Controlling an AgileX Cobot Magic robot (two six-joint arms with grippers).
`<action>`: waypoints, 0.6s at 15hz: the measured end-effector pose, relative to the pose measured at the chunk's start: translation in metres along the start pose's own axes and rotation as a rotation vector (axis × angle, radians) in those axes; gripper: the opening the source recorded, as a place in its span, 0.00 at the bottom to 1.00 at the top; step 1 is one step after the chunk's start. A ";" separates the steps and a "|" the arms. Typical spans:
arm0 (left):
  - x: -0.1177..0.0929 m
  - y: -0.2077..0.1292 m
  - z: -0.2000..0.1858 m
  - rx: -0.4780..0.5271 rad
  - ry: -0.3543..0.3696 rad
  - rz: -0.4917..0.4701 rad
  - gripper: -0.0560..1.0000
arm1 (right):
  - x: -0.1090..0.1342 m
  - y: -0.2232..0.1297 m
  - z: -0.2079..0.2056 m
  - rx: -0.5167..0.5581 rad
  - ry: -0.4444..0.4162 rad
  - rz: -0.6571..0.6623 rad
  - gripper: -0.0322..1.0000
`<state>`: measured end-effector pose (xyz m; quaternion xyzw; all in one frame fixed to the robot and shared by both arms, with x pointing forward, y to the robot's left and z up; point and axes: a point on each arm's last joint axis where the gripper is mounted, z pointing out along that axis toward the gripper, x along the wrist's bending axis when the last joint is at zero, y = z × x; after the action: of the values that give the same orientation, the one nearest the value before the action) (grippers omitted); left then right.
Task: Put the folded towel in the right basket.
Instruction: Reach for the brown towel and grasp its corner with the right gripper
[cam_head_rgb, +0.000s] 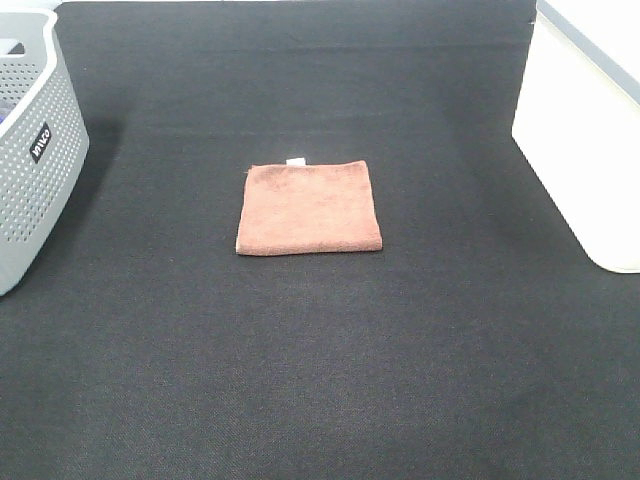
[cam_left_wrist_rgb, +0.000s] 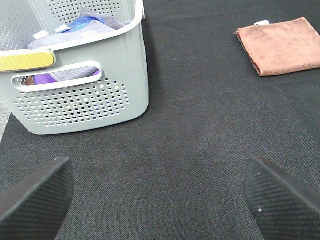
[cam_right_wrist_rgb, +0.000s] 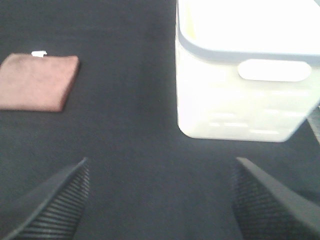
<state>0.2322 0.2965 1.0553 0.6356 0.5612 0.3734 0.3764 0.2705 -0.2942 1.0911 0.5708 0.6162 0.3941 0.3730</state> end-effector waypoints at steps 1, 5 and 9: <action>0.000 0.000 0.000 0.000 0.000 0.000 0.88 | 0.001 0.020 0.017 0.027 0.027 0.030 0.73; 0.000 0.000 0.000 0.000 0.000 0.000 0.88 | 0.001 0.088 0.066 0.075 0.074 0.034 0.70; 0.000 0.000 0.000 0.000 0.000 0.000 0.88 | 0.002 0.158 0.131 0.123 0.132 -0.006 0.70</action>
<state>0.2322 0.2965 1.0553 0.6356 0.5612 0.3734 0.3764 0.4546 -0.2788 1.1815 0.5634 0.6644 0.3911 0.2969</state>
